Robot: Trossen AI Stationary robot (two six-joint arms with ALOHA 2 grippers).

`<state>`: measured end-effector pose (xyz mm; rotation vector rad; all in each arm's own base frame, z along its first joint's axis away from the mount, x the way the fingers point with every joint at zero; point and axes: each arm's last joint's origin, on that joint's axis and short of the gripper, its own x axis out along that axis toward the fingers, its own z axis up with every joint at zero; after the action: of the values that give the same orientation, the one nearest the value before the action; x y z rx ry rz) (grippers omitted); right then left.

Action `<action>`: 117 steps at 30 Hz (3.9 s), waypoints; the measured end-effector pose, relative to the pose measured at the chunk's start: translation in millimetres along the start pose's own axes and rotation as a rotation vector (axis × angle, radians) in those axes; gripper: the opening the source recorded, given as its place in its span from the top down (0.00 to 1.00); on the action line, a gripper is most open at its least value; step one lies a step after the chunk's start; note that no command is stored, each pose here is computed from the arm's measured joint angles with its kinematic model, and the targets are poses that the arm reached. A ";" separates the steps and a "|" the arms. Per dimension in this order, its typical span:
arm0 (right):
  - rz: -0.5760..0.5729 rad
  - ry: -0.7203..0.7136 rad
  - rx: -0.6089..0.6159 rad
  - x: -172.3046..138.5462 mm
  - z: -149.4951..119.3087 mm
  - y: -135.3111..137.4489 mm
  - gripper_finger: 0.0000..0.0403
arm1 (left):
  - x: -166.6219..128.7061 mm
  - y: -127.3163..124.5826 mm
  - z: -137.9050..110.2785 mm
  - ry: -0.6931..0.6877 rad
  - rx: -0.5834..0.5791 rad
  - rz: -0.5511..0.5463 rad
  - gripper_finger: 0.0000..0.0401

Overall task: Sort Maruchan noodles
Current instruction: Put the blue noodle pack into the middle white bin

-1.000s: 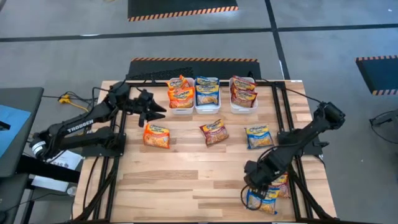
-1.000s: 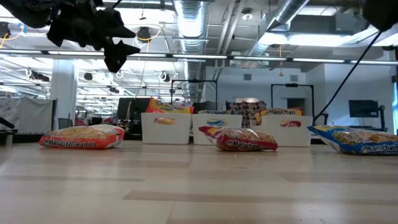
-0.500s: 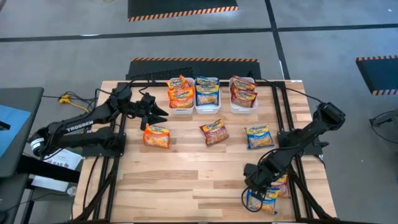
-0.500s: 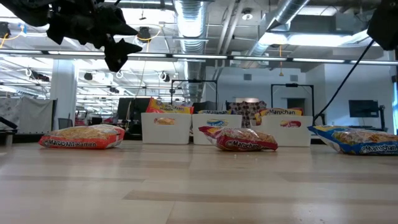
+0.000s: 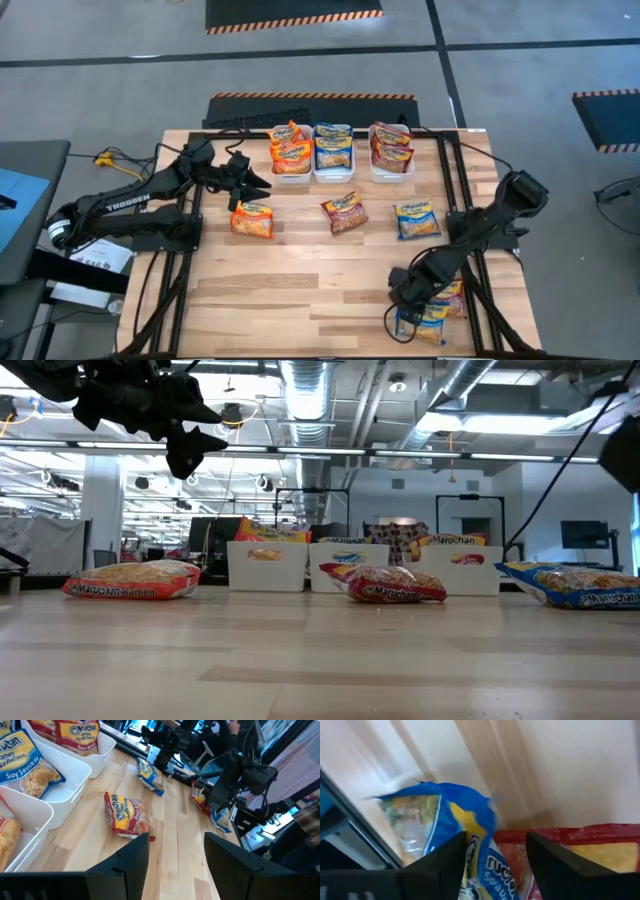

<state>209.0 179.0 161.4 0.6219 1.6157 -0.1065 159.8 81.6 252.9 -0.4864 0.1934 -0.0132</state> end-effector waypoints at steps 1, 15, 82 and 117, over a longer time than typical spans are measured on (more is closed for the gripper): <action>-0.009 0.017 0.005 3.7 0.6 -0.2 0.44 | 0.0 0.0 0.0 0.000 0.000 0.000 0.56; 0.001 -0.041 -0.087 3.7 12.5 3.6 0.96 | 0.0 2.4 -3.3 0.020 -0.023 0.048 0.56; -0.707 -0.368 -0.590 -260.2 309.0 -196.0 0.99 | -1.4 10.2 -6.7 0.020 0.130 0.273 0.56; -0.751 -0.362 -0.625 -200.6 355.4 -189.7 0.57 | -2.1 11.8 -12.1 0.080 0.161 0.286 0.56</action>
<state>444.1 -196.7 240.1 -0.4787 1.3473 -0.2362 155.1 86.5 237.3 -0.2943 0.3363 0.2295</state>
